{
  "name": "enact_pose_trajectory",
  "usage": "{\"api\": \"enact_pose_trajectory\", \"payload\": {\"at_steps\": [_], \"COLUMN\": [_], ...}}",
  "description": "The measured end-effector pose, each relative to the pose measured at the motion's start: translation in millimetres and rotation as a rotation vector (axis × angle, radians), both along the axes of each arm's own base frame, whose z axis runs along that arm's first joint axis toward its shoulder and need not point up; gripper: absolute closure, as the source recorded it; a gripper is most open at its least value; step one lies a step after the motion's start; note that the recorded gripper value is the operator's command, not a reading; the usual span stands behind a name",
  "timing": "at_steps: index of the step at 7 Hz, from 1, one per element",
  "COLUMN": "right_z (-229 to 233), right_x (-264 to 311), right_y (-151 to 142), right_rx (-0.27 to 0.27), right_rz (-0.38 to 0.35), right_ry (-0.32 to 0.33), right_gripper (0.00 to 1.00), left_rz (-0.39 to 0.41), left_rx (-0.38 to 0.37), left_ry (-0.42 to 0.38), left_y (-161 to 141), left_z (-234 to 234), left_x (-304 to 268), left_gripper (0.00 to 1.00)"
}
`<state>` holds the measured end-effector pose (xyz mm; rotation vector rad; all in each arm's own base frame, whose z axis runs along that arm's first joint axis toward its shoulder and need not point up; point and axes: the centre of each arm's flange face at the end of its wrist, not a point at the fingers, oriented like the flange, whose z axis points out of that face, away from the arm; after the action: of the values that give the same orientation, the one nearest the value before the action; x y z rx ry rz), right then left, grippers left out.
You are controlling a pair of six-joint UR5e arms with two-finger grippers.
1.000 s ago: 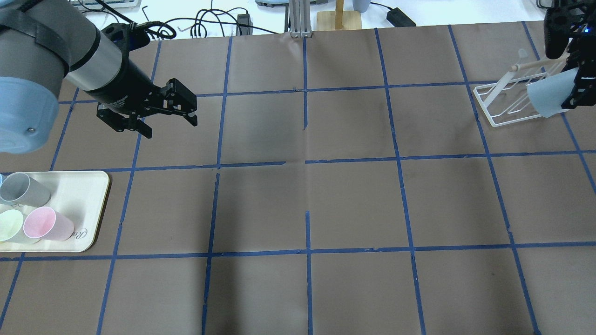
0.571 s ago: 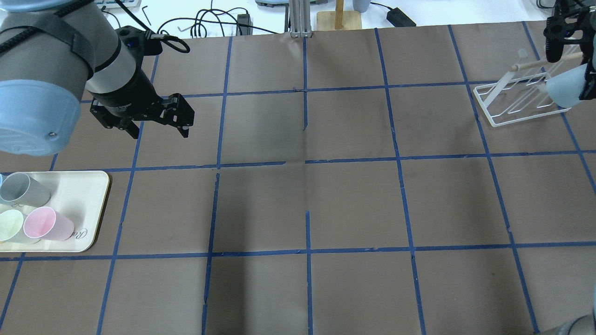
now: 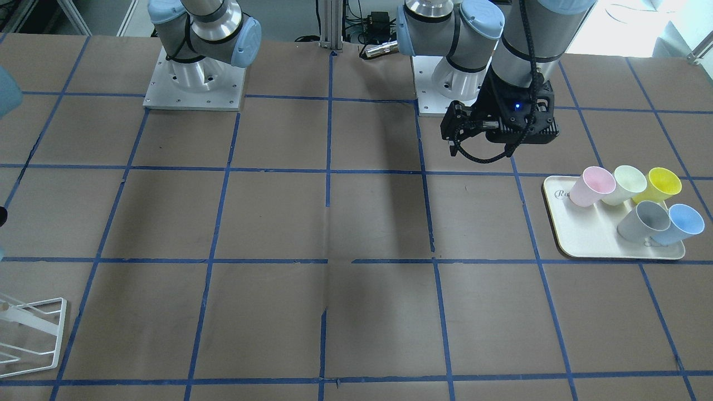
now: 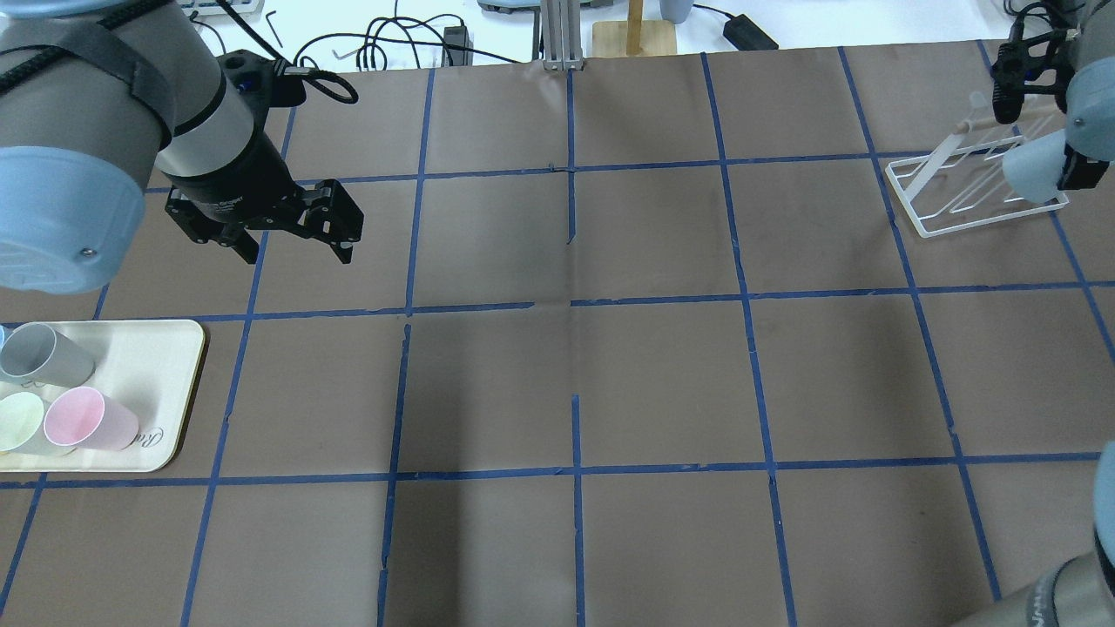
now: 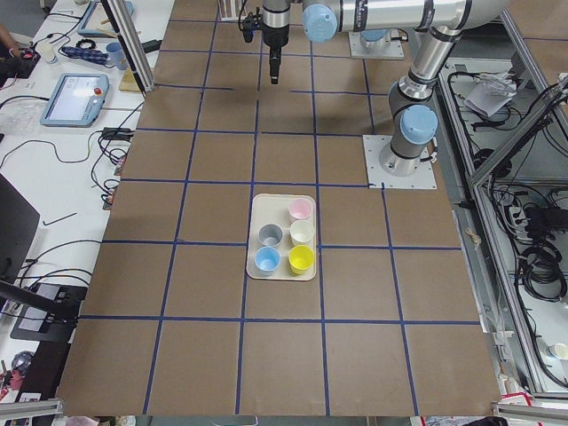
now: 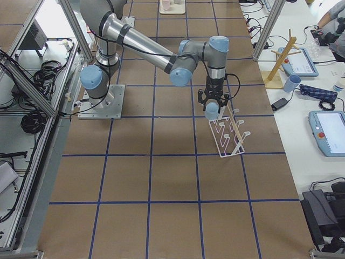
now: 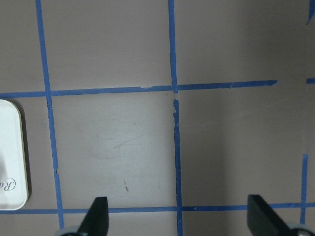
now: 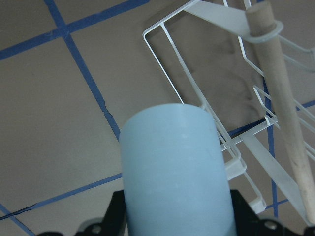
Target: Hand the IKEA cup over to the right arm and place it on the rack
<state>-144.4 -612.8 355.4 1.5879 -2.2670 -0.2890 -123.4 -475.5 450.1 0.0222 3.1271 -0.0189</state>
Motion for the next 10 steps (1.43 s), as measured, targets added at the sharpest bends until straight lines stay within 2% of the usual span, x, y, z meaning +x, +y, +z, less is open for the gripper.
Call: {"api": "enact_pose_trajectory", "payload": {"at_steps": [2,5,7,8,10], "right_z": [-2.3,-2.2,-11.0,-15.3,-18.9], "right_x": [3.4,9.1,7.4,7.2,7.6], "right_y": [-5.0,-14.0,-19.7,-20.8,-21.3], "right_rx": [-0.018,-0.043,-0.051,-0.047,-0.039], "right_rz": [-0.033,-0.030,-0.024,-0.026,-0.018], "right_ry": [-0.003,0.000,0.004,0.000,-0.007], "right_gripper": [0.76,0.72,0.38,0.00,0.00], "left_rz": [0.017,0.022,0.022,0.022,0.021], "left_rx": [0.002,-0.003,-0.006,-0.007,-0.003], "left_ry": [0.049,0.059,0.058,0.056,0.054], "left_y": [-2.2,0.3,0.2,0.3,2.7], "left_z": [-1.0,2.1,3.5,3.9,5.2], "left_x": [3.6,4.9,5.4,5.5,4.3], "left_gripper": [0.00,0.00,0.00,0.00,0.00]}}
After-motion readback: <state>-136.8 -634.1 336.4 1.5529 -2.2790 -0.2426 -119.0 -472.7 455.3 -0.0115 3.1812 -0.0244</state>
